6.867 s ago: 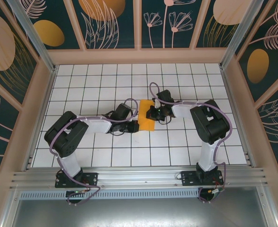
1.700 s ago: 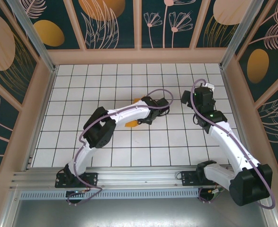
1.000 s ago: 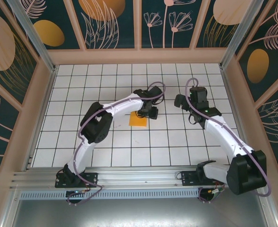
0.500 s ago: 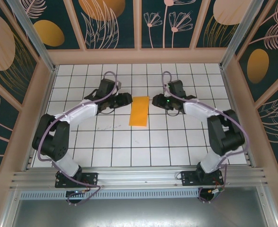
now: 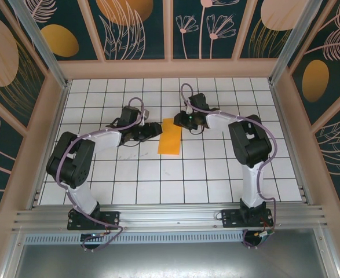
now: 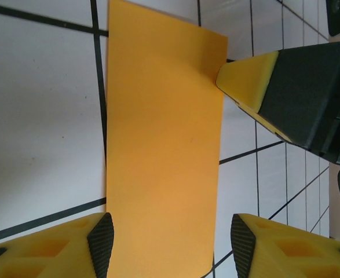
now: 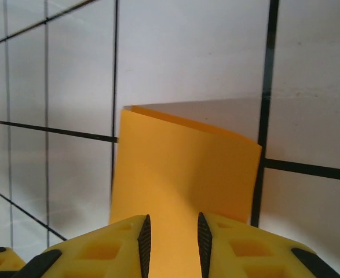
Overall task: Fold a paper plane with a square sheet of paper (fold left side to right side)
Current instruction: Third fold the triangle at the center of the table.
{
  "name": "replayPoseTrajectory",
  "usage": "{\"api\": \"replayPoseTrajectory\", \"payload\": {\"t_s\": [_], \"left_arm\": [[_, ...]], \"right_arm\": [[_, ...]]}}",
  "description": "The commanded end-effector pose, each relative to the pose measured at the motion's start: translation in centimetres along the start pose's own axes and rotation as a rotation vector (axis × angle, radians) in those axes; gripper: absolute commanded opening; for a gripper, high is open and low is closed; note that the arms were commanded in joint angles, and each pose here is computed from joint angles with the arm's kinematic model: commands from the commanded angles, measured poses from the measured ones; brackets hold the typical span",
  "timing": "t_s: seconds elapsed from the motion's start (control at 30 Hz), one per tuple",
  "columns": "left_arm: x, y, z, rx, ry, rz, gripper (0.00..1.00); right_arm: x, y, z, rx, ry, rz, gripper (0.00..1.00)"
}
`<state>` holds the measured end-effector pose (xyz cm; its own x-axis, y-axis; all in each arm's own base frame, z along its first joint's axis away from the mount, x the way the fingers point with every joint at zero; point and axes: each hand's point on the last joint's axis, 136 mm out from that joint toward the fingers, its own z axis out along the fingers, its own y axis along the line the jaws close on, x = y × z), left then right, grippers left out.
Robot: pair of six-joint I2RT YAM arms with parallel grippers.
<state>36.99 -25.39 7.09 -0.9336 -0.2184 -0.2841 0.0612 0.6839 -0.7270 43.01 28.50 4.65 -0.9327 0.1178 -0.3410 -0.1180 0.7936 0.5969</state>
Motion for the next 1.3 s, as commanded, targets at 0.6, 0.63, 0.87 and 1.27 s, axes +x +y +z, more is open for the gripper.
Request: {"api": "replayPoseTrajectory", "payload": {"t_s": [0.6,0.63,0.87,1.27], "left_arm": [[0.9,-0.4,3.3,0.040,0.116,-0.003,0.60],[1.0,-0.3,3.4,0.039,0.122,-0.004,0.60],[1.3,0.5,3.9,-0.018,0.133,0.002,0.63],[2.9,0.4,4.6,-0.015,0.190,0.011,0.54]], "right_arm": [[1.3,-2.9,1.1,0.052,0.065,-0.032,0.26],[1.2,-2.9,1.1,0.049,0.064,-0.032,0.26],[1.3,-2.7,1.1,0.042,0.066,-0.035,0.26],[1.2,-2.5,1.0,0.033,0.063,-0.039,0.26]]}}
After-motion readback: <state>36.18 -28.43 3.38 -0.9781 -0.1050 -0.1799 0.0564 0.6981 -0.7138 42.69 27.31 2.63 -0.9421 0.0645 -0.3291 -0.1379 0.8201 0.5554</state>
